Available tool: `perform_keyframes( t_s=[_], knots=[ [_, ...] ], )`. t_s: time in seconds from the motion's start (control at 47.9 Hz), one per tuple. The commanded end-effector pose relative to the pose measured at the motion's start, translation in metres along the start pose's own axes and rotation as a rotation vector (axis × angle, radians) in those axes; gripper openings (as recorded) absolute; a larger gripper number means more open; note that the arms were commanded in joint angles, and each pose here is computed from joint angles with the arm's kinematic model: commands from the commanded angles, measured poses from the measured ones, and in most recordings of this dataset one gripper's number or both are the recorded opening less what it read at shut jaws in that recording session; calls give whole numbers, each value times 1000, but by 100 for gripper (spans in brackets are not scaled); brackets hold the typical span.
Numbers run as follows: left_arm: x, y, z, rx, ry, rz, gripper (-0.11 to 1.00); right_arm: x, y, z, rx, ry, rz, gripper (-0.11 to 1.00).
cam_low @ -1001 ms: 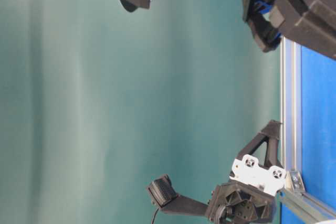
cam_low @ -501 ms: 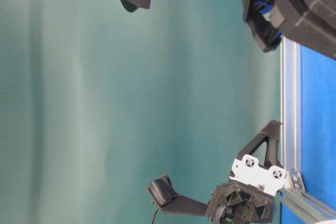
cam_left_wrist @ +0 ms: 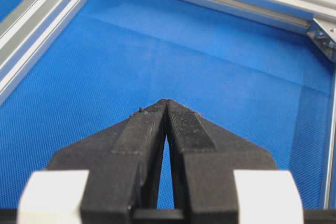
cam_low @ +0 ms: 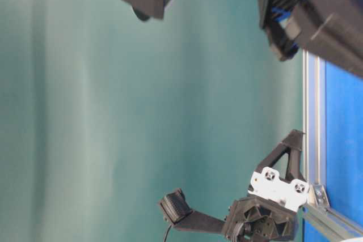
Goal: Insert the wire through the string loop located on the left side.
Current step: 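Move the right gripper left, bringing the plug to the white zip-tie loop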
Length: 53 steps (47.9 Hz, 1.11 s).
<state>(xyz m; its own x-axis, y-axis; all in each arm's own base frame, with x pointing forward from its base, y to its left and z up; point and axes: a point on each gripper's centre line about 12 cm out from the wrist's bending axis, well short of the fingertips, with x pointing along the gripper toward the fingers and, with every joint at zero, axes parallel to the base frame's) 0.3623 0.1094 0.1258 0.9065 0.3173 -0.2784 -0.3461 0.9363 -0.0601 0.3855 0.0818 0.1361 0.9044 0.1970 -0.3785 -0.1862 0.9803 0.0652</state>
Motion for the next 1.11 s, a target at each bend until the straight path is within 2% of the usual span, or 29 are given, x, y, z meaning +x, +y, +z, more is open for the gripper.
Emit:
perform_keyframes(
  t_s=[0.0, 0.229, 0.438, 0.793, 1.085],
  knots=[
    [-3, -1, 16, -2, -52, -6, 0, -4, -16, 14, 12, -41, -37, 0],
    [-3, -1, 16, -2, -52, -6, 0, -10, -62, 10, 55, -36, -146, 0],
    [-3, -1, 16, -2, -52, -6, 0, -16, -87, 6, 72, -29, -207, 0],
    [-3, -1, 16, -2, -50, -6, 0, -15, -91, 8, 67, -36, -217, 0],
    [-3, -1, 16, -2, -50, -6, 0, 10, -99, 13, 64, -44, -221, 0]
  ],
)
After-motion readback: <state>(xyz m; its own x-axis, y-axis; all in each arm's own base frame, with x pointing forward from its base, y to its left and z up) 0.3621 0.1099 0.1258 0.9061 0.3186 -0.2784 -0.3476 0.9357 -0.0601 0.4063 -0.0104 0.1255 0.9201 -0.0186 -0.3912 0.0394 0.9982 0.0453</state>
